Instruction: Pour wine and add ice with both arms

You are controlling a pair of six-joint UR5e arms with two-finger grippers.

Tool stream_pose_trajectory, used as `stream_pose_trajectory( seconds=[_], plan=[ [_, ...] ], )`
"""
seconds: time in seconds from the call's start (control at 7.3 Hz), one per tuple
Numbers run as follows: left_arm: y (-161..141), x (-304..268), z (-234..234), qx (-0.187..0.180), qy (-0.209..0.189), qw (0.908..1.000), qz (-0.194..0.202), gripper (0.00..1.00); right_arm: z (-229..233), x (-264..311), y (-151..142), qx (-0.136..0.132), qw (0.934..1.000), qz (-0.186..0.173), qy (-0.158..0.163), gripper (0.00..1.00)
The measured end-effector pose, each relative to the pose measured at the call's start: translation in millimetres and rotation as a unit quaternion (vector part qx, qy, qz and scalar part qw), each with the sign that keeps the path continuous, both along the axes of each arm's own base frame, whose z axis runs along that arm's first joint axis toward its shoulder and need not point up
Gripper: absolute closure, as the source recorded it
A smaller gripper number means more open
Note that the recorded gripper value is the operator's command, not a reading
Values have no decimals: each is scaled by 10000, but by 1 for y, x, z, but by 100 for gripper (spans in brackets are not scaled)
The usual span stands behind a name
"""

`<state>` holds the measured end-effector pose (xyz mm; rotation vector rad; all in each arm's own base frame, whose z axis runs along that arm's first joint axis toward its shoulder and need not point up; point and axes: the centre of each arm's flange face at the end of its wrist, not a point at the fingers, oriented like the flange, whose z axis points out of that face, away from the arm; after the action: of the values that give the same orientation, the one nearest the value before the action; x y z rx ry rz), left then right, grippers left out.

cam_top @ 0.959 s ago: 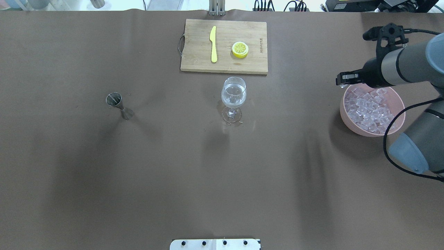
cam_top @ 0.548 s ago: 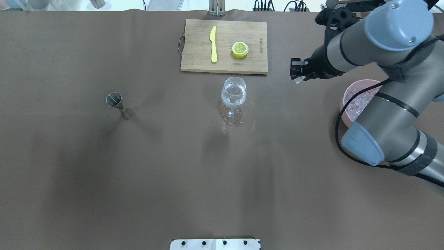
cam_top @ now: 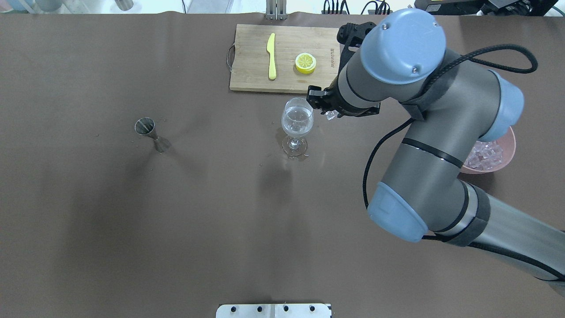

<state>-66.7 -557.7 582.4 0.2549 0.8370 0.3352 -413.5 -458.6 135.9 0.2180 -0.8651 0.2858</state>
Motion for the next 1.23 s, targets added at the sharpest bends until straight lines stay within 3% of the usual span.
stream_pose_trajectory(
  seconds=[0.41, 1.23],
  plan=[
    [0, 0, 1, -12, 0, 10000, 0, 1, -28, -40, -10, -158, 9997, 171, 78, 100],
    [0, 0, 4, -38, 0, 10000, 3, 1, -33, -60, -23, -207, 9993, 187, 250, 100]
  ],
)
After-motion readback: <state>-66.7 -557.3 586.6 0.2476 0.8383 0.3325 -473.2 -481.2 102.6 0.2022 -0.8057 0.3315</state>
